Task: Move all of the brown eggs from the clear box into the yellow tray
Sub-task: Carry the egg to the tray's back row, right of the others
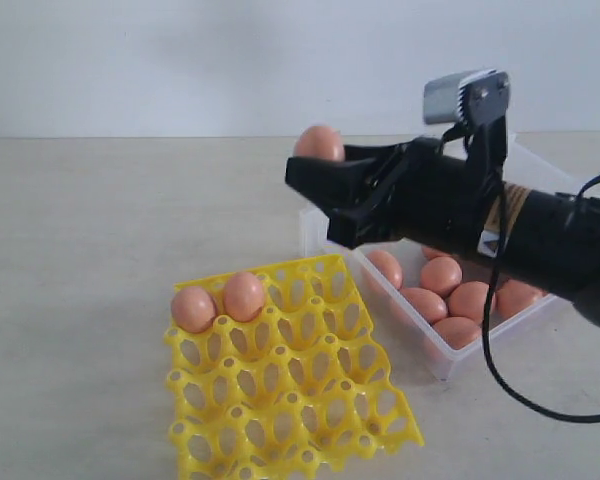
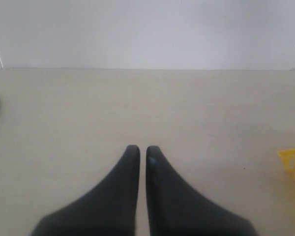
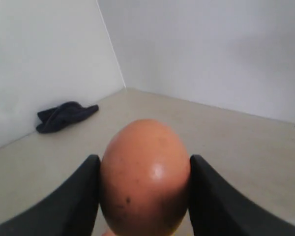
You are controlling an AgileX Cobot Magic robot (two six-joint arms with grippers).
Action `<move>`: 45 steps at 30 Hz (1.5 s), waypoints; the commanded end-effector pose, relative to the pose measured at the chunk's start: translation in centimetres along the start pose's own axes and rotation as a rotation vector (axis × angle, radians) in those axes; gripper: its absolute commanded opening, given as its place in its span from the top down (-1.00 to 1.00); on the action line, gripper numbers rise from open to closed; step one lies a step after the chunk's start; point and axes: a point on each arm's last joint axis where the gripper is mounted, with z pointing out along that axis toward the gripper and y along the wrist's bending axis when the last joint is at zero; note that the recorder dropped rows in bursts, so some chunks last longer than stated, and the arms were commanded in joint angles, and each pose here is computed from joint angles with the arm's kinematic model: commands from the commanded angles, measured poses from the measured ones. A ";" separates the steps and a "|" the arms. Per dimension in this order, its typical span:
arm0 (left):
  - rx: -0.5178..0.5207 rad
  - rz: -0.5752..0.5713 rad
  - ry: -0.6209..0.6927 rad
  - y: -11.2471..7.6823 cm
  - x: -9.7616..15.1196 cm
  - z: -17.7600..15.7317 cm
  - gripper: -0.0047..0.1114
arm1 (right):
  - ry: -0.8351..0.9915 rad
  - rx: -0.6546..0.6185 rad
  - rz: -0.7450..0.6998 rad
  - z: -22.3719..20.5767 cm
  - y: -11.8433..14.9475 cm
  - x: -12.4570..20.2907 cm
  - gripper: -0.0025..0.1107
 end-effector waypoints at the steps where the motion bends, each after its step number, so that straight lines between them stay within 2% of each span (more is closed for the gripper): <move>1: -0.003 0.002 -0.011 0.0 -0.1 0.0 0.85 | 0.043 -0.009 0.021 0.7 -0.2 2.0 0.96; 9: -0.003 0.002 -0.011 0.0 -0.1 0.0 0.85 | 0.118 -0.020 0.045 2.4 -1.6 4.7 0.96; 16: -0.003 0.002 -0.011 0.0 -0.1 0.0 0.85 | 0.151 -0.032 0.031 4.1 -2.5 5.1 0.96; 39: -0.003 0.002 -0.011 0.0 -0.1 0.0 0.85 | 0.290 0.044 0.025 4.7 -4.0 7.7 0.96; 45: -0.003 0.002 -0.011 0.0 -0.1 0.0 0.85 | 0.304 0.019 0.059 5.1 -4.1 8.2 0.96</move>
